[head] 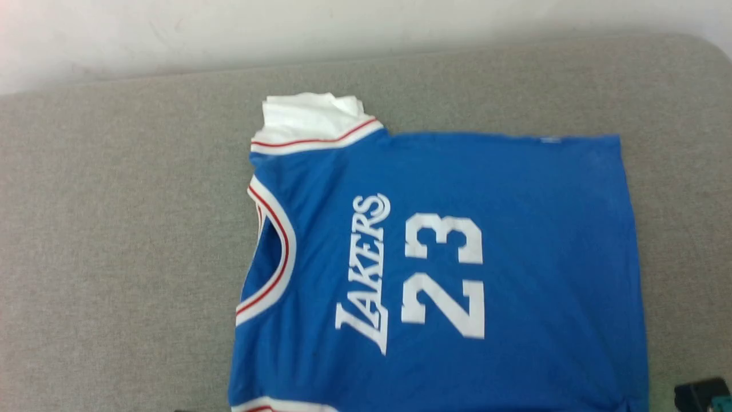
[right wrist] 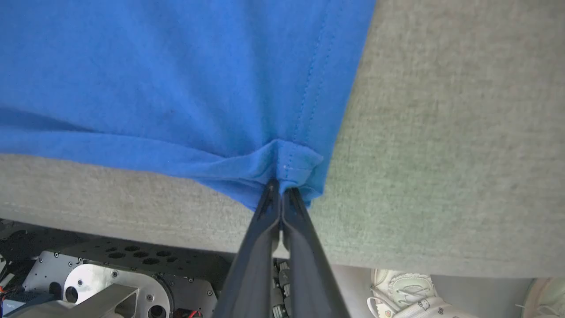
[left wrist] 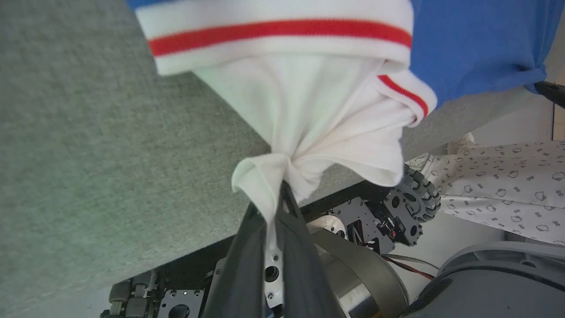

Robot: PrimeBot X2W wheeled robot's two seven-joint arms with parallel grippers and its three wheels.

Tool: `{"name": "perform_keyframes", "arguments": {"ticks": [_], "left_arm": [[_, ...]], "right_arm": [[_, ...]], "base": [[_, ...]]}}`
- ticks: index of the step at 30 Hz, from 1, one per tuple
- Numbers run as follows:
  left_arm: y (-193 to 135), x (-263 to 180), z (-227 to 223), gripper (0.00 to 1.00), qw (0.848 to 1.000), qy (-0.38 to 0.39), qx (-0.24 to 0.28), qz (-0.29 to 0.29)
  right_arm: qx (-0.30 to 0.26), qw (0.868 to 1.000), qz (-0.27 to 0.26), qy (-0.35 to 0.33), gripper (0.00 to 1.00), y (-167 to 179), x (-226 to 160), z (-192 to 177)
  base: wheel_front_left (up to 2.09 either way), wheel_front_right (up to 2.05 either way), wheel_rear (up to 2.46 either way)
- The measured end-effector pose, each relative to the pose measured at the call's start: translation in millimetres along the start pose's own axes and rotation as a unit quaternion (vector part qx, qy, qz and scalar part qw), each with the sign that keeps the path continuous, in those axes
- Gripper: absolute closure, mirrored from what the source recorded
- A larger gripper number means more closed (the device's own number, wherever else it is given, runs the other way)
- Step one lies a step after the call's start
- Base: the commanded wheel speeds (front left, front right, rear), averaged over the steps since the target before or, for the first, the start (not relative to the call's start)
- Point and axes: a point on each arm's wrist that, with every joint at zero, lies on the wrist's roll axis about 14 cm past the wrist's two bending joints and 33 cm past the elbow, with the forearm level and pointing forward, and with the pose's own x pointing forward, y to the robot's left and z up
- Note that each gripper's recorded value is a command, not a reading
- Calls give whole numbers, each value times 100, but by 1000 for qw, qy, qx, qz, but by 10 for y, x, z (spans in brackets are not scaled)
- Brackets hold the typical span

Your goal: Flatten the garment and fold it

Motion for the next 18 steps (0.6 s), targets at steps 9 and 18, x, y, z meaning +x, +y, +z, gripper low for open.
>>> {"name": "perform_keyframes", "arguments": {"ticks": [9, 18], "left_arm": [[21, -117, -101, 100, 1000, 15, -17, 1], [45, -220, 722, 100, 988, -133, 81, 17]], "right_arm": [[12, 999, -3, 50, 100, -18, -132, -323], [-4, 998, -15, -57, 100, -125, -132, 328]], "base": [[0, 0, 0], [0, 0, 0]]}}
